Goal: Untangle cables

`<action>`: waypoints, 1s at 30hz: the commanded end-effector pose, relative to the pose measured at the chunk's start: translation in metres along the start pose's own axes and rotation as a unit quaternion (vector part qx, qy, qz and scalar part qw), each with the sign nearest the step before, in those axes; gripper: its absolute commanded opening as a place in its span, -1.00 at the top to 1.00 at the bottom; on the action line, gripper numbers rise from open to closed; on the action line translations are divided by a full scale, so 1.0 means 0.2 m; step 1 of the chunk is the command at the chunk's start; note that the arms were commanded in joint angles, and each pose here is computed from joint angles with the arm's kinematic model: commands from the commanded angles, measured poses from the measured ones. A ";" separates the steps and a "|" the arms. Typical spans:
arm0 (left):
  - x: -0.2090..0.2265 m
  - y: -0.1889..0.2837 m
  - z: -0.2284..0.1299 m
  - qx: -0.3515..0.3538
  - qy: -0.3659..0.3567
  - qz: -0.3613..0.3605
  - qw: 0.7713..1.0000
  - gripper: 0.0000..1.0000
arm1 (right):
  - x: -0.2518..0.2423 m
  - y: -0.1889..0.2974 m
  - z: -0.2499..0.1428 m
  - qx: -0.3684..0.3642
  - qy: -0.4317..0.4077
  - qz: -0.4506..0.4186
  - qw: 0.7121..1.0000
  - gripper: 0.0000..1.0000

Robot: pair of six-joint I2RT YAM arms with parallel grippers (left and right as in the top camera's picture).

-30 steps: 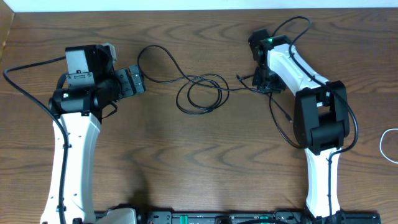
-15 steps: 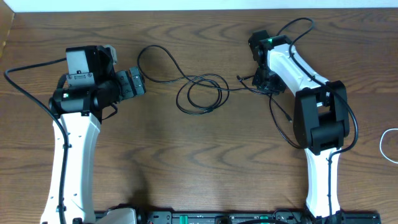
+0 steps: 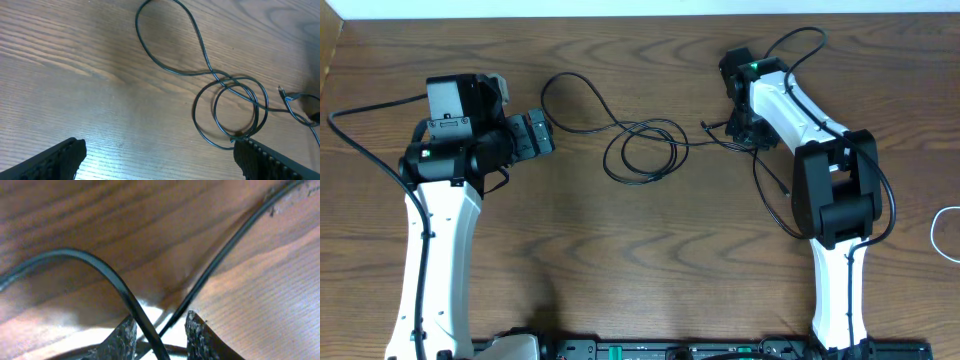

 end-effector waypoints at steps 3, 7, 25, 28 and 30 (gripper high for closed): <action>-0.01 0.03 0.00 -0.005 -0.004 -0.006 1.000 -0.99 | 0.04 -0.07 -0.03 -0.007 -0.001 -0.006 1.000 0.42; -0.01 0.03 0.00 -0.005 -0.004 -0.006 1.000 -0.99 | 0.08 -0.08 -0.04 -0.015 -0.004 0.006 1.000 0.41; 0.00 0.03 -0.01 -0.003 -0.004 -0.006 1.000 -0.99 | 0.01 -0.09 -0.10 0.017 -0.090 -0.021 0.996 0.38; 0.00 0.03 -0.01 -0.003 -0.004 -0.006 1.000 -0.99 | 0.01 -0.09 -0.10 0.017 -0.090 -0.021 0.996 0.38; 0.00 0.03 -0.01 -0.002 -0.004 -0.005 1.000 -0.99 | 0.01 -0.10 -0.10 0.018 -0.090 -0.021 0.996 0.38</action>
Point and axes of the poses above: each gripper's point midway between its finger pads, its own y axis back along the fingers, its own x axis along the line the jaws close on, z = x × y, the point moved 5 cm from there along y, back along the fingers, and after that the axes turned 1 degree about y, right-handed, at the moved point
